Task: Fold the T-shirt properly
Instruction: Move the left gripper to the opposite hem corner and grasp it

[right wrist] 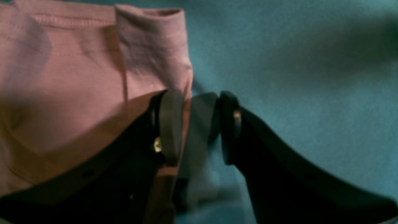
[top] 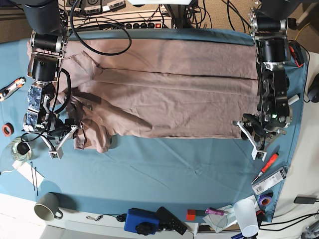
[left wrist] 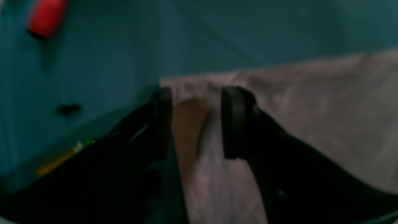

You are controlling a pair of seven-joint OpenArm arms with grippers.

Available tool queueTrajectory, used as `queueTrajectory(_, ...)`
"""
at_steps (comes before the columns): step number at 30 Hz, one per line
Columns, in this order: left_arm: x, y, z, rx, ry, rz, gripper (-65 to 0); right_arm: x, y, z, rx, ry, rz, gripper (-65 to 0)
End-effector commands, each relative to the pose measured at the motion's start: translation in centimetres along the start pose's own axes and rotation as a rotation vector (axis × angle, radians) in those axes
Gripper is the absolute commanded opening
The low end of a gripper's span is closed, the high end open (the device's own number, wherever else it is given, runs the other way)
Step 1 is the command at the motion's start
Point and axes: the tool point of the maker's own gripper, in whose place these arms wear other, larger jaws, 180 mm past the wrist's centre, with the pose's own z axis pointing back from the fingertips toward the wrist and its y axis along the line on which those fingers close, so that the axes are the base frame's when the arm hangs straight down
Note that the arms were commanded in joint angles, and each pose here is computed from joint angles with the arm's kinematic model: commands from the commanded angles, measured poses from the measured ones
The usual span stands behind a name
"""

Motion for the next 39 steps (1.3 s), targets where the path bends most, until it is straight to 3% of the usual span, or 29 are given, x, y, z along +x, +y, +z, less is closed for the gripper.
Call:
queueTrajectory(1, 1.7, 1.6, 0.4, 0.049, -0.028, 0.007, -38.8, -0.8, -1.0, 0.2, -0.034, 0.048, 0.005, -44.4)
queueTrajectory(4, 0.4, 2.8, 0.3, 0.094, 0.026, 0.041, -38.8, -0.9, -1.0, 0.2, -0.034, 0.049, 0.004, -44.4)
queueTrajectory(9, -0.1, 0.3, 0.1, -0.041, 0.020, 0.034, -40.3, -0.8, -0.9, 0.1, -0.028, 0.046, 0.001, -44.5)
queueTrajectory(11, -0.3, -0.3, 0.0, -0.069, 0.029, 0.043, -45.4, -0.8, -0.9, 0.2, -0.029, 0.046, 0.001, -47.2)
queueTrajectory(15, -0.3, -0.8, 0.1, -0.097, 0.033, 0.064, -60.2, -0.8, -0.9, 0.2, -0.029, 0.046, 0.002, -64.5)
queueTrajectory(16, -0.3, -0.8, 0.1, -0.099, 0.032, 0.066, -64.8, -0.8, -0.9, 0.2, -0.029, 0.045, 0.002, -65.0)
queueTrajectory(21, -0.3, -0.8, 0.1, -0.098, 0.032, 0.065, -65.0, 0.3, -0.9, 0.6, -0.036, 0.014, 0.009, -65.0)
queueTrajectory(33, 2.1, -1.0, 2.3, -0.090, -0.004, 0.077, -65.0, 7.9, 0.8, 5.1, -0.033, -0.262, 0.090, -65.0)
queueTrajectory(39, 3.3, -1.9, 3.7, -0.130, -0.020, 0.073, -65.0, 8.8, 1.0, 6.3, -0.042, -0.283, 0.116, -65.0)
